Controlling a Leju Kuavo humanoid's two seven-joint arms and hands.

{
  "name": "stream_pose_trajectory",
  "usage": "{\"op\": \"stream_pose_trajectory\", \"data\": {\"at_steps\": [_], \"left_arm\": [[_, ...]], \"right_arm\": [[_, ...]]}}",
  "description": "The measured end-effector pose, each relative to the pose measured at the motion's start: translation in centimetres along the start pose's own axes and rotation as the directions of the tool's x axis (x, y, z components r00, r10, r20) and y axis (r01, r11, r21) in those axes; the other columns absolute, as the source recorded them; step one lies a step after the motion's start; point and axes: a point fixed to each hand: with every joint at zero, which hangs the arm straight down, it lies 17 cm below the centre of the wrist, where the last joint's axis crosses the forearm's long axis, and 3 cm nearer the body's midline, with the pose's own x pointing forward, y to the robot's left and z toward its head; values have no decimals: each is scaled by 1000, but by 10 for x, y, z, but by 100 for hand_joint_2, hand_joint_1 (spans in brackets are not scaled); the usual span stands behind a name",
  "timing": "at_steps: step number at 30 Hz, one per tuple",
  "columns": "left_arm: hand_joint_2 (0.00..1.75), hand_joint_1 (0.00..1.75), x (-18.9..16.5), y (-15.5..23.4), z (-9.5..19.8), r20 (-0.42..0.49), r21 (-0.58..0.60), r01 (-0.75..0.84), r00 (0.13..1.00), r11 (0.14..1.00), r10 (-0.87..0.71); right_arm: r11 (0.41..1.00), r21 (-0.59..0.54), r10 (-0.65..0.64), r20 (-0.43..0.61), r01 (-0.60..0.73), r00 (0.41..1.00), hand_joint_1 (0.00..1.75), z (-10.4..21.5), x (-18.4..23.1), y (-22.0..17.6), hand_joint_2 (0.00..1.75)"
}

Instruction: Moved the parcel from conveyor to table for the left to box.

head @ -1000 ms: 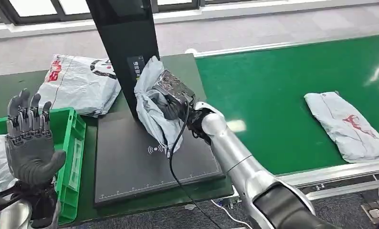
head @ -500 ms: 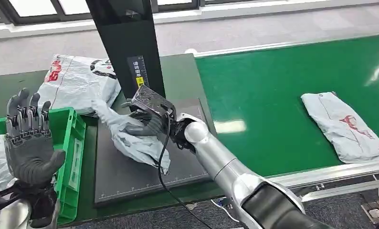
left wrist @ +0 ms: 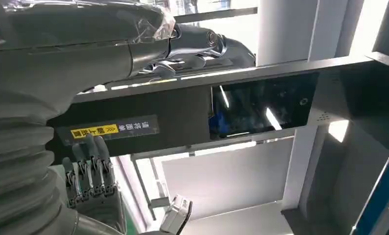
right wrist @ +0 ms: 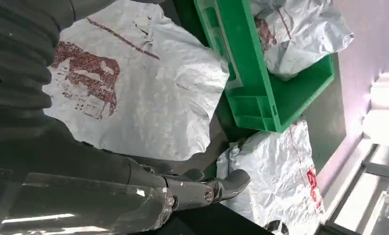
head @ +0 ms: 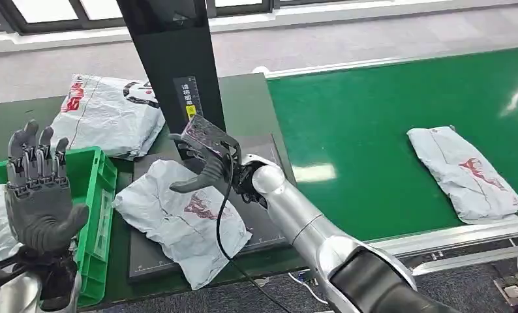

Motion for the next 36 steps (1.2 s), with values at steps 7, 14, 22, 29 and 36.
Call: {"op": "stream_pose_trajectory", "data": {"at_steps": [7,14,22,29,36], "left_arm": [[175,0,-1,-1,0,-5,-10,17,1000,1000,-17],[175,0,-17,5,14,-62,-37,183,981,982,-185],[175,0,-22,6,22,-83,-48,231,969,972,-234],[175,0,-36,8,33,-129,-78,363,920,929,-370],[175,0,-83,13,55,-208,-259,719,610,645,-764]], "right_arm": [[998,3,-55,71,55,996,0,1,14,-2,175],[973,-217,2,348,79,937,0,39,81,-59,175],[945,-320,102,481,66,871,0,84,125,-77,175],[835,-530,236,585,146,776,0,164,152,-103,175],[769,-600,270,615,218,741,0,226,139,-108,175]]}}
